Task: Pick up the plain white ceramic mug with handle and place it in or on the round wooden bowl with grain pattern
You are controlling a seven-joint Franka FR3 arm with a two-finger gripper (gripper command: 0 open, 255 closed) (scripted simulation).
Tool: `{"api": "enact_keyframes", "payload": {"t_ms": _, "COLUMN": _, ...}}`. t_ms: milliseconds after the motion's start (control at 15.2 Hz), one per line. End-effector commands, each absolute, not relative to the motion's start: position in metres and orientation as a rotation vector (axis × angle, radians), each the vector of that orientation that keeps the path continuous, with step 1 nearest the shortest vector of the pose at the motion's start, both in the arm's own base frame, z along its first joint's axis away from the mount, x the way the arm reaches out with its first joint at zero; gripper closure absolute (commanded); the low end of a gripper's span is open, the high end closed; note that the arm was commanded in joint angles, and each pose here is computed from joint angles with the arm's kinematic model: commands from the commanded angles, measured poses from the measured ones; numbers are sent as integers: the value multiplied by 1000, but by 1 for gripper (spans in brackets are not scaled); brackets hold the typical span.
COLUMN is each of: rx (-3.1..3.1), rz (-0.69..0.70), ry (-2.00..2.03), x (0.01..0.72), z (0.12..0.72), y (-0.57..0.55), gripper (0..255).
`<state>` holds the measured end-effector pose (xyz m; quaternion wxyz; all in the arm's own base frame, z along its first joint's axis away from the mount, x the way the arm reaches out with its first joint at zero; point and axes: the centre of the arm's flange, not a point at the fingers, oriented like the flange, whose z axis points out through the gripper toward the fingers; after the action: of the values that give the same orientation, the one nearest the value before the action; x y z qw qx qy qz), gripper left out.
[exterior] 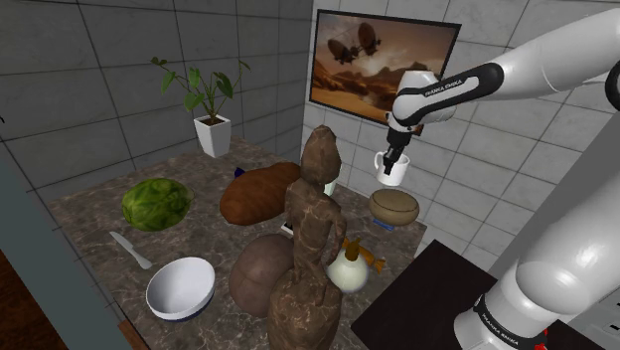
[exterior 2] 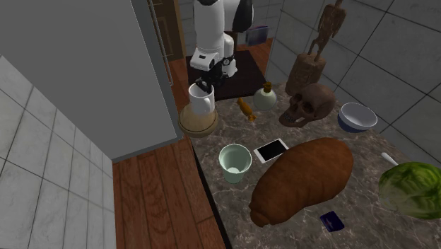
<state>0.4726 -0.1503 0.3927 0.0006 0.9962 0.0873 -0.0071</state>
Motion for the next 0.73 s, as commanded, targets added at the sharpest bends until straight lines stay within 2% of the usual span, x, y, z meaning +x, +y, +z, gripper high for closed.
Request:
{"api": "enact_keyframes", "payload": {"t_ms": 0, "rx": 3128, "rz": -21, "ry": 276, "x": 450, "z": 396, "y": -164, "gripper": 255}}
{"api": "enact_keyframes", "payload": {"t_ms": 132, "rx": 3128, "rz": -21, "ry": 276, "x": 429, "z": 398, "y": -174, "gripper": 255}}
{"api": "enact_keyframes", "payload": {"t_ms": 660, "rx": 3128, "rz": -21, "ry": 276, "x": 429, "z": 356, "y": -174, "gripper": 255}}
